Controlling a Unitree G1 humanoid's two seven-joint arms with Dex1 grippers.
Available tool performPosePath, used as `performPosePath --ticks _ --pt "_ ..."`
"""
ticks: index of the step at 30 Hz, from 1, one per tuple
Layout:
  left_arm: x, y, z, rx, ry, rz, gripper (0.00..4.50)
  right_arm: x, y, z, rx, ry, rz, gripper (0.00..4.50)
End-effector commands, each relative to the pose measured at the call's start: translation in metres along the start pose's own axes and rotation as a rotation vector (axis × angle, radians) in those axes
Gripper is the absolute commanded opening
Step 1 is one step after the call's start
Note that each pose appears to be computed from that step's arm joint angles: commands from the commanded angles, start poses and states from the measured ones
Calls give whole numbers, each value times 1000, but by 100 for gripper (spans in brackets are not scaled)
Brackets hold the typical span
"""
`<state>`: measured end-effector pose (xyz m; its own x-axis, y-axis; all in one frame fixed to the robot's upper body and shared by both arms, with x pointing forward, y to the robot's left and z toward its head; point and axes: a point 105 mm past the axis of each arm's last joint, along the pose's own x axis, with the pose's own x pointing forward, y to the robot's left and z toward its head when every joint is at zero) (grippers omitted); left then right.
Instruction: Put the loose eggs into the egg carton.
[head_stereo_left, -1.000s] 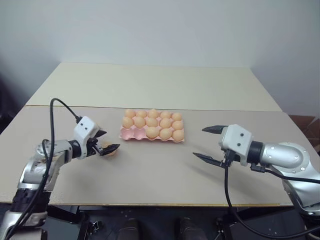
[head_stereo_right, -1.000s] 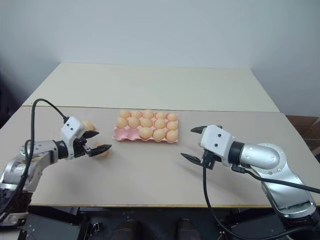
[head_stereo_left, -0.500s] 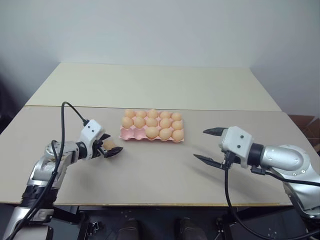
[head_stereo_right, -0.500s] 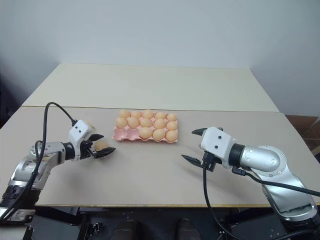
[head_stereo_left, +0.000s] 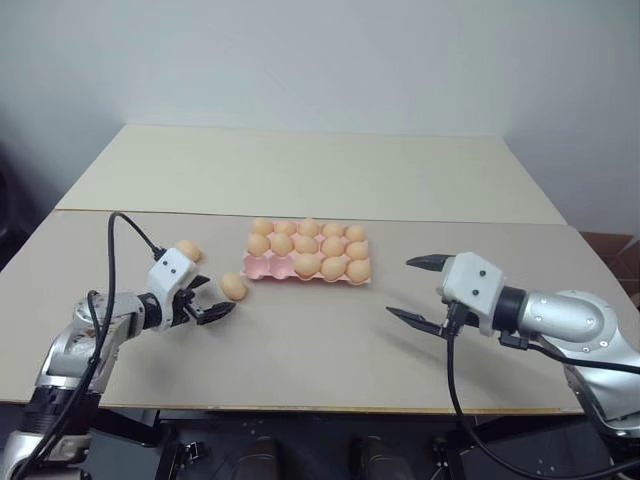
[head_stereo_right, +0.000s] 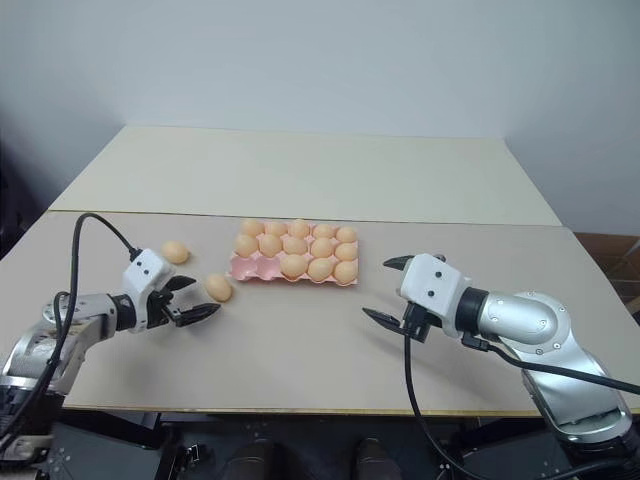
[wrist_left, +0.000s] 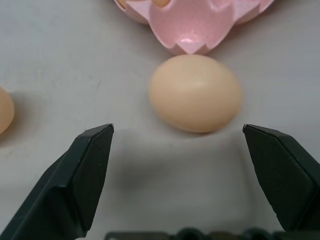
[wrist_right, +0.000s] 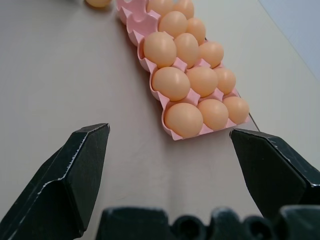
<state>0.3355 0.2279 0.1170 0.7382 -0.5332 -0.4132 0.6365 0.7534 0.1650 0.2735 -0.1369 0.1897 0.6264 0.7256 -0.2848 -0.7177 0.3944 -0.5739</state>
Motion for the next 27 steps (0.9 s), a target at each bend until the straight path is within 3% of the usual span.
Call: performPosePath --ticks 1,9,12,16,27 --pt "2 5 13 40 -46 17 450 -3 -5 10 -49 -31 -30 448" --pt "16 10 19 26 -99 22 450 -6 -8 8 -56 -15 -49 448" --pt "18 8 17 11 -86 5 390 -8 -9 7 -57 -6 -55 450" --pt "16 8 13 20 -50 6 266 -9 -9 7 -60 2 -59 450" --pt "-11 14 14 41 -38 39 266 -5 -6 7 -62 -5 -55 450"
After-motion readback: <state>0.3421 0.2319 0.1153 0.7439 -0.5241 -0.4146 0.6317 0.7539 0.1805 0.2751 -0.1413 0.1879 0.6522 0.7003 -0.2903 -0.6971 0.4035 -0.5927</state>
